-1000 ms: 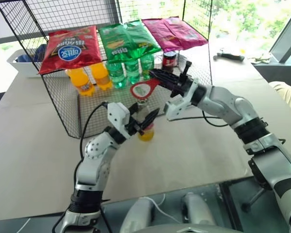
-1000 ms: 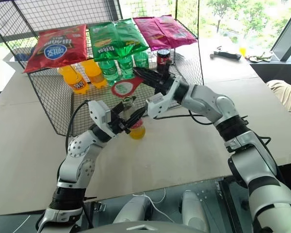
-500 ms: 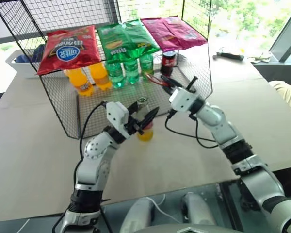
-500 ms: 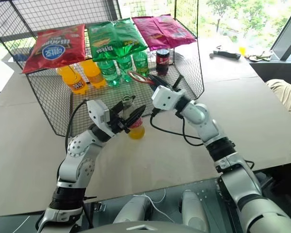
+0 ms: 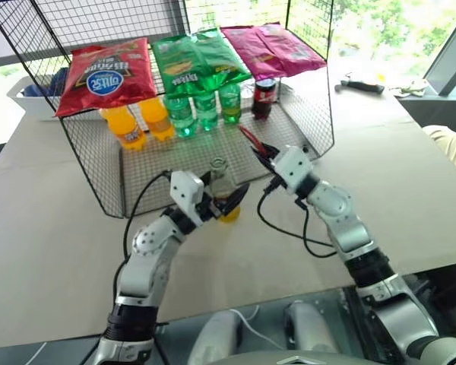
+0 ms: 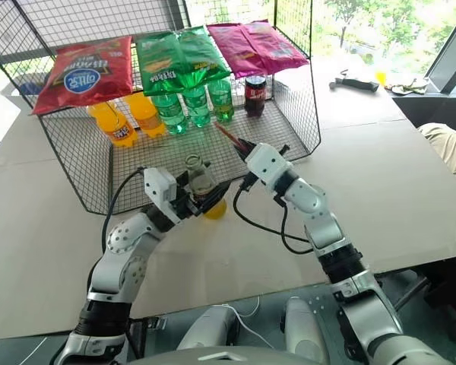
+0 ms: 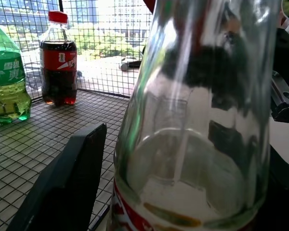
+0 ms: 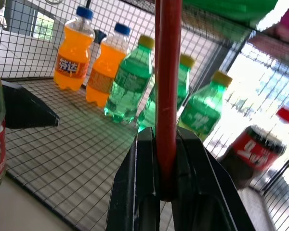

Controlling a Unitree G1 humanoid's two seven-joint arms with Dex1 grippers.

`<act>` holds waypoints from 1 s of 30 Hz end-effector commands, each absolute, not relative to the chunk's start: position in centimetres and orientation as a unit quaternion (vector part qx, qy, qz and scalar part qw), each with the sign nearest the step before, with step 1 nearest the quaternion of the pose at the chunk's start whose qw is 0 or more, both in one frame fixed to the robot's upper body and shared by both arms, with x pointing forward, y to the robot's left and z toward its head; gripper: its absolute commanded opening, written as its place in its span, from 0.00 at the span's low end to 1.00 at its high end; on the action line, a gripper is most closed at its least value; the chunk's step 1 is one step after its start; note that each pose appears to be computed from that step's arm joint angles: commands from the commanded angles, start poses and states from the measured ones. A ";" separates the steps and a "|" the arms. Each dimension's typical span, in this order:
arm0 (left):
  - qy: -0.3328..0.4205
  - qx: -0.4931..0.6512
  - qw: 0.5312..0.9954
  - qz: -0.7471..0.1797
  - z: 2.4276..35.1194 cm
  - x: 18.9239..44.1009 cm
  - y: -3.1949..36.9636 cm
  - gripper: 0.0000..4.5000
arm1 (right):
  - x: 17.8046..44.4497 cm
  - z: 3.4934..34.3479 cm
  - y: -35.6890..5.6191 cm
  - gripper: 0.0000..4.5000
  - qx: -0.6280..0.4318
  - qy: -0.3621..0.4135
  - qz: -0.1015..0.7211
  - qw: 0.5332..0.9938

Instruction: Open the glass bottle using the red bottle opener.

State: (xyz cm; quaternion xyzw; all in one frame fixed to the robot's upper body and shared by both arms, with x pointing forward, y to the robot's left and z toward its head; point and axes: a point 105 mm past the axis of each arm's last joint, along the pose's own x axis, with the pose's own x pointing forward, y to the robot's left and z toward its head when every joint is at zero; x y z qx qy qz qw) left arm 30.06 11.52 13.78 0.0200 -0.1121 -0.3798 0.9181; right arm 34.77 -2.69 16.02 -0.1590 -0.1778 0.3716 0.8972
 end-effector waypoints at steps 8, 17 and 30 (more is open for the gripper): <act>-0.111 0.030 0.914 -0.388 14.1 28.4 12.2 0.84 | 33.7 15.6 -5.1 0.90 -0.043 -0.090 0.354 0.930; -0.075 0.053 0.922 -0.377 13.1 26.4 14.9 0.84 | 33.3 14.1 -8.5 0.99 -0.048 -0.059 0.312 0.947; 0.005 0.058 0.957 -0.283 10.4 23.5 20.4 0.84 | 28.2 10.6 -12.7 0.99 -0.064 -0.017 0.378 0.924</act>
